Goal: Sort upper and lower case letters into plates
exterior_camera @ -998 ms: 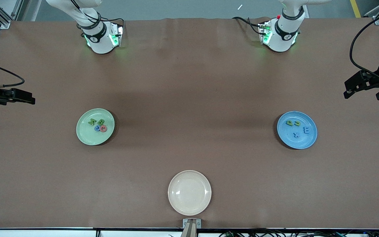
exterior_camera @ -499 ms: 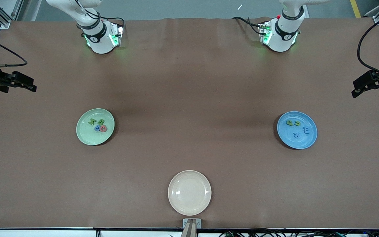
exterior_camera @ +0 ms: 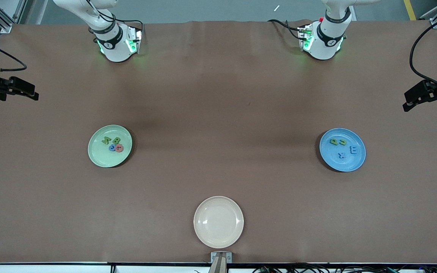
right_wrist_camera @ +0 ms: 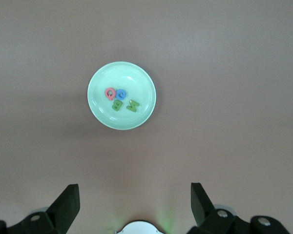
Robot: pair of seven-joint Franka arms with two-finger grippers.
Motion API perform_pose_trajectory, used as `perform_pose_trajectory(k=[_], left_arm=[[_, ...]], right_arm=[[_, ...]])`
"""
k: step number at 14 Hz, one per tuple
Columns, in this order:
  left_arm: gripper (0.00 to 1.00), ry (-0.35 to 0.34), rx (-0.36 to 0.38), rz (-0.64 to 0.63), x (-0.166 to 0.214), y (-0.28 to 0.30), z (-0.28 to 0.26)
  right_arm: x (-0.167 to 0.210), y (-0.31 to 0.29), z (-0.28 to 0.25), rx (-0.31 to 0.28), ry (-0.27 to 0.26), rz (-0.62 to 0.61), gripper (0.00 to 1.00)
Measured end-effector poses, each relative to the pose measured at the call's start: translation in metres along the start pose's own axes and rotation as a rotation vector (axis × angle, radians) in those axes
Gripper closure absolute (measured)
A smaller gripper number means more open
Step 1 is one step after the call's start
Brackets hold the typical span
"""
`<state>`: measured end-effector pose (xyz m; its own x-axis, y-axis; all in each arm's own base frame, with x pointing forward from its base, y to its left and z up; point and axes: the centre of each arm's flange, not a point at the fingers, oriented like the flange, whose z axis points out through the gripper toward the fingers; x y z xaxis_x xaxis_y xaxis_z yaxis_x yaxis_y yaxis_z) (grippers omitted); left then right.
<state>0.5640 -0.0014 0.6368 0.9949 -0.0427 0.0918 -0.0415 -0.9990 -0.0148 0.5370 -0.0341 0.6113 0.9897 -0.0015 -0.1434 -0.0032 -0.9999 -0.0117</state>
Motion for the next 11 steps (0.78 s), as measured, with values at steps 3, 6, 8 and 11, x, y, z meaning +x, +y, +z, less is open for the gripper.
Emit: perform_pose_trajectory(k=[3,6,8,11], left_arm=[[0.0,0.001,0.0,-0.002,0.0,-0.001,-0.001],[0.0,0.001,0.0,-0.001,0.0,-0.001,-0.001],[0.0,0.001,0.0,-0.001,0.0,0.0,-0.001],[0.0,0.001,0.0,-0.001,0.0,0.0,-0.001]], right_arm=[[-0.013,0.013,-0.015,0.005,0.015,0.023,0.0],[-0.018,0.015,-0.019,0.008,0.022,0.025,0.0],[-0.018,0.011,-0.02,0.007,0.024,0.017,0.0],[-0.019,0.01,-0.022,0.007,0.027,0.015,0.0]])
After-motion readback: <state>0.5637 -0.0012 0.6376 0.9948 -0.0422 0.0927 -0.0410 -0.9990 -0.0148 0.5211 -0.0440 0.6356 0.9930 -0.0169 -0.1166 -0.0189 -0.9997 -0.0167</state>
